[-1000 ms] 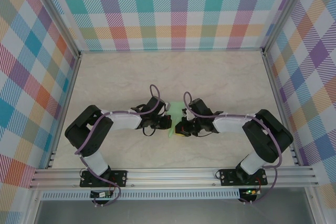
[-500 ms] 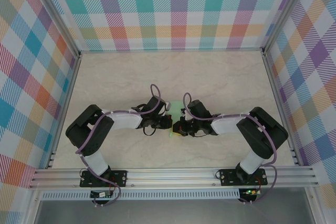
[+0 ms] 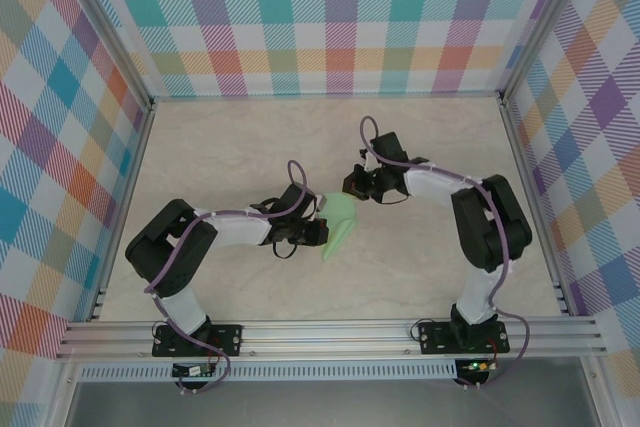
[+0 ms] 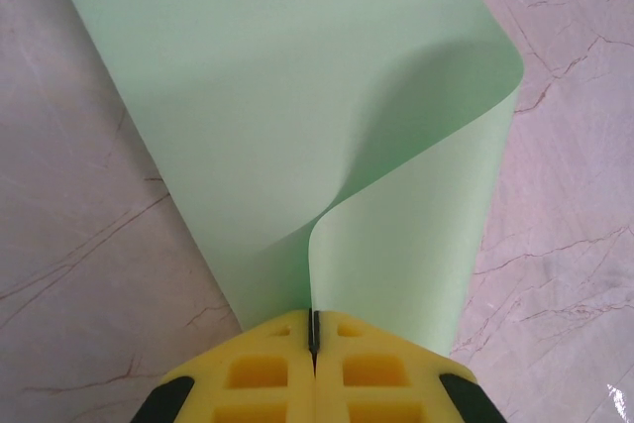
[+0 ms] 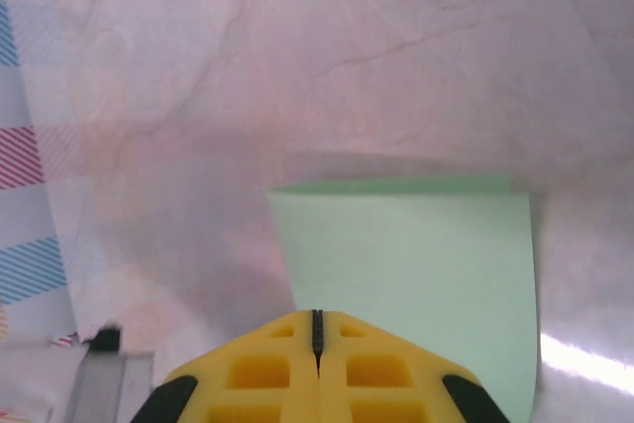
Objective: Fold a paper plane with a square sheet of paper (pick it up from the middle)
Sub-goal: Third fold the triangle at the center of the table.
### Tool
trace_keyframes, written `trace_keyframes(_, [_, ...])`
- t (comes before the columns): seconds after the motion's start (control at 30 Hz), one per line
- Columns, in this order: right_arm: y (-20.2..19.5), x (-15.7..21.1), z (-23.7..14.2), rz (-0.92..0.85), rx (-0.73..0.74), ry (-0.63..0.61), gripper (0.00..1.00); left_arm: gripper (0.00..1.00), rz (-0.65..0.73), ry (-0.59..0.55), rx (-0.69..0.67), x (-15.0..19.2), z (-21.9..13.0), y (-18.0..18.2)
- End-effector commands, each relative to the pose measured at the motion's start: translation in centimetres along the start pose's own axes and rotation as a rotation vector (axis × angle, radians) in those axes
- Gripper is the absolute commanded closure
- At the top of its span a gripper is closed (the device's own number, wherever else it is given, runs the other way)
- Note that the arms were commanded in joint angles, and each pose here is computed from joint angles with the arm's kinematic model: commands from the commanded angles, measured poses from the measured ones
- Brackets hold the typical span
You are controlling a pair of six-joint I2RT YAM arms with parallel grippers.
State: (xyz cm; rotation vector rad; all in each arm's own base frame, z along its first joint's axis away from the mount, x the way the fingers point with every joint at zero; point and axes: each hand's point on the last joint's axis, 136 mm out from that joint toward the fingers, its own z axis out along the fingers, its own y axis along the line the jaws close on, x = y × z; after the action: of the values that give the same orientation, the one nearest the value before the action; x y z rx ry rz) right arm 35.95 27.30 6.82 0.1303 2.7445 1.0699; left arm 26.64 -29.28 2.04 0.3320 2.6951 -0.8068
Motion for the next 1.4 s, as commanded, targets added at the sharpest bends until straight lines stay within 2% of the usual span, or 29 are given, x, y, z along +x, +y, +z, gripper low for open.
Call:
trace_keyframes(0.0, [-2.5,2.1,1.4,0.000,0.088,0.130,1.00,1.00,-0.004,0.050,-0.067,1.2,-0.1,1.7])
trace_keyframes(0.5, [-6.4,3.7,3.5,0.003,0.195,0.227,1.00,0.99,0.013,0.041,-0.040,0.1,-0.1,0.6])
trace_keyframes(0.83, [-6.6,3.9,3.6,0.004,0.206,0.233,1.00,0.98,0.035,0.033,-0.014,-0.7,-0.2,-0.3])
trace_keyframes(1.37, [-6.3,3.9,3.3,0.006,0.200,0.231,0.98,0.98,0.013,0.069,-0.073,0.8,0.6,1.5])
